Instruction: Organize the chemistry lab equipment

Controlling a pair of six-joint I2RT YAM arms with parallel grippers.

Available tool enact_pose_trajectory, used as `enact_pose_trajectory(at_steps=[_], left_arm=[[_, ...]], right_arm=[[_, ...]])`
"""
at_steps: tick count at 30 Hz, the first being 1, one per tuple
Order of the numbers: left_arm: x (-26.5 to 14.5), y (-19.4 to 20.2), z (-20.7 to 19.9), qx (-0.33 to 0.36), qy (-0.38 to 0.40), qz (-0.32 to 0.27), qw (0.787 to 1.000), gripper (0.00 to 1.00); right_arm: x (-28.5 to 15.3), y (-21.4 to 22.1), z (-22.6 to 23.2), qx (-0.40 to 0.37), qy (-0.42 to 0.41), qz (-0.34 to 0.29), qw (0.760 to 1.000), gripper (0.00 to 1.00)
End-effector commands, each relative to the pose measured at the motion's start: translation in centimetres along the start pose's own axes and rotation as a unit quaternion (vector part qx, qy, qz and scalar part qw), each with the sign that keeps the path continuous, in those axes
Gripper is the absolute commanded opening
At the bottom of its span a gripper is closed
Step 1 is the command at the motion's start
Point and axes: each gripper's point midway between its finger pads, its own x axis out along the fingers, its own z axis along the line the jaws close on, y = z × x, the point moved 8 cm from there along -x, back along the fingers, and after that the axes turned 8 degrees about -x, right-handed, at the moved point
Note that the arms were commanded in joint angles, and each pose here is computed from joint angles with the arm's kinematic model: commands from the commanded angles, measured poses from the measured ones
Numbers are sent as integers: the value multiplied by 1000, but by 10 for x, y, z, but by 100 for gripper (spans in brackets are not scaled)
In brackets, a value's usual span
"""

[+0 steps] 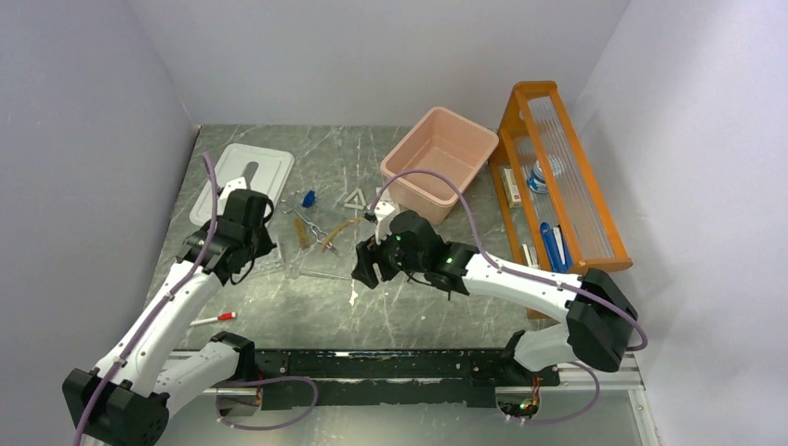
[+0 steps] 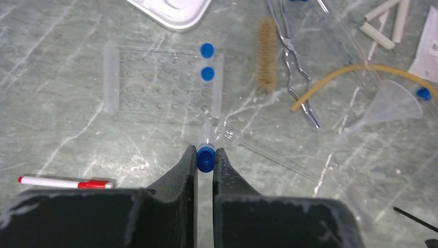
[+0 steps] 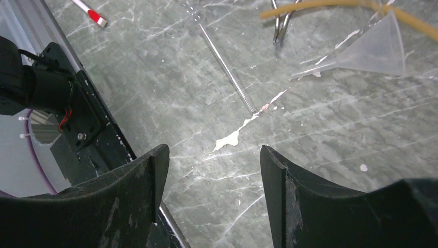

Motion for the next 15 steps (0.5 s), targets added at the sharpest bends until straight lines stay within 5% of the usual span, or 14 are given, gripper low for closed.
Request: enact_pose_trajectory(at_steps=[1, 15], left_arm=[[12, -8, 3, 5, -10, -69, 998, 5], [54, 5, -5, 45, -32, -46, 997, 5]], right_arm=[[12, -4, 2, 34, 2, -17, 999, 68], [34, -4, 4, 69, -10, -9, 998, 66]])
